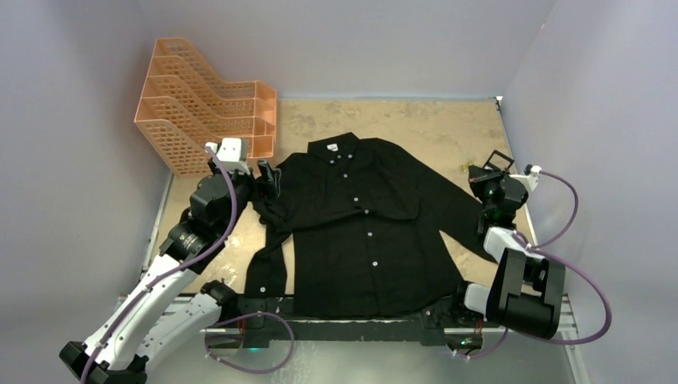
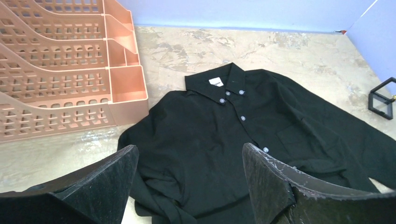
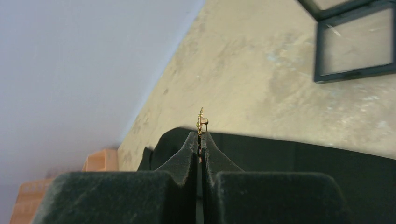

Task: Remove the brooch from the garment

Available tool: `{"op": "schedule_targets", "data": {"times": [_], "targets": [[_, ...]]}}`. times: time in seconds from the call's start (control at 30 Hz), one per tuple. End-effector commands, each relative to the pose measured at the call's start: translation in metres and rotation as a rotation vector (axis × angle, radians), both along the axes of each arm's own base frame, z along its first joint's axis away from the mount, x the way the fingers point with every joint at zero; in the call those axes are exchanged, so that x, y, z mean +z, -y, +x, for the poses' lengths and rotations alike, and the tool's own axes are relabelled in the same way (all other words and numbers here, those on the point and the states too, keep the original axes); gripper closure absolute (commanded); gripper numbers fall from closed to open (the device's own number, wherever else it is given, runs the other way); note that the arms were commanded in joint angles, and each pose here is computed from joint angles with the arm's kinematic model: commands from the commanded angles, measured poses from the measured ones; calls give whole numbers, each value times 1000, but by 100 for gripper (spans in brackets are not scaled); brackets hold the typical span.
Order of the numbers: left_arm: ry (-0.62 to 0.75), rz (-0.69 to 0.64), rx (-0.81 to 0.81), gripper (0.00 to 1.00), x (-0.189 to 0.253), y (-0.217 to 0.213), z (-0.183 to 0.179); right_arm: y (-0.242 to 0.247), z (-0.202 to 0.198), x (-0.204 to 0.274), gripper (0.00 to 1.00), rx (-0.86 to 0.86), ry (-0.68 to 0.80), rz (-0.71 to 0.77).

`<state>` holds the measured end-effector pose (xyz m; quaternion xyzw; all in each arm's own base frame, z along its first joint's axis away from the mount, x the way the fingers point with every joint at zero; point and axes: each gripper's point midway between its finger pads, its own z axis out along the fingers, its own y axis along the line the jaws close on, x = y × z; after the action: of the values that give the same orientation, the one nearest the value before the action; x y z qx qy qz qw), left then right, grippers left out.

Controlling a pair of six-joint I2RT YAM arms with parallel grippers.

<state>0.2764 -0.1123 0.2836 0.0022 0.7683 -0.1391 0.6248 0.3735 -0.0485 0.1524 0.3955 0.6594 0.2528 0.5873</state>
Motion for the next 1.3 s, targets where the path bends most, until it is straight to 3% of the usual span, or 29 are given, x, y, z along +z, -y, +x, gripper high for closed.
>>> {"op": "schedule_targets", "data": {"times": [0.0,0.4,0.7,1.27], "targets": [[29,74,45,20,2,-11,-5,32,7,4,100,-126,34,65],[57,115,91,20,5,-21,-15,95,17,-28,100,-356,-52,130],[65,124,87,20,5,-20,-17,120,30,-43,100,-343,-85,131],[62,140,94,20,3,-22,-17,118,53,-76,100,-253,-116,182]]}}
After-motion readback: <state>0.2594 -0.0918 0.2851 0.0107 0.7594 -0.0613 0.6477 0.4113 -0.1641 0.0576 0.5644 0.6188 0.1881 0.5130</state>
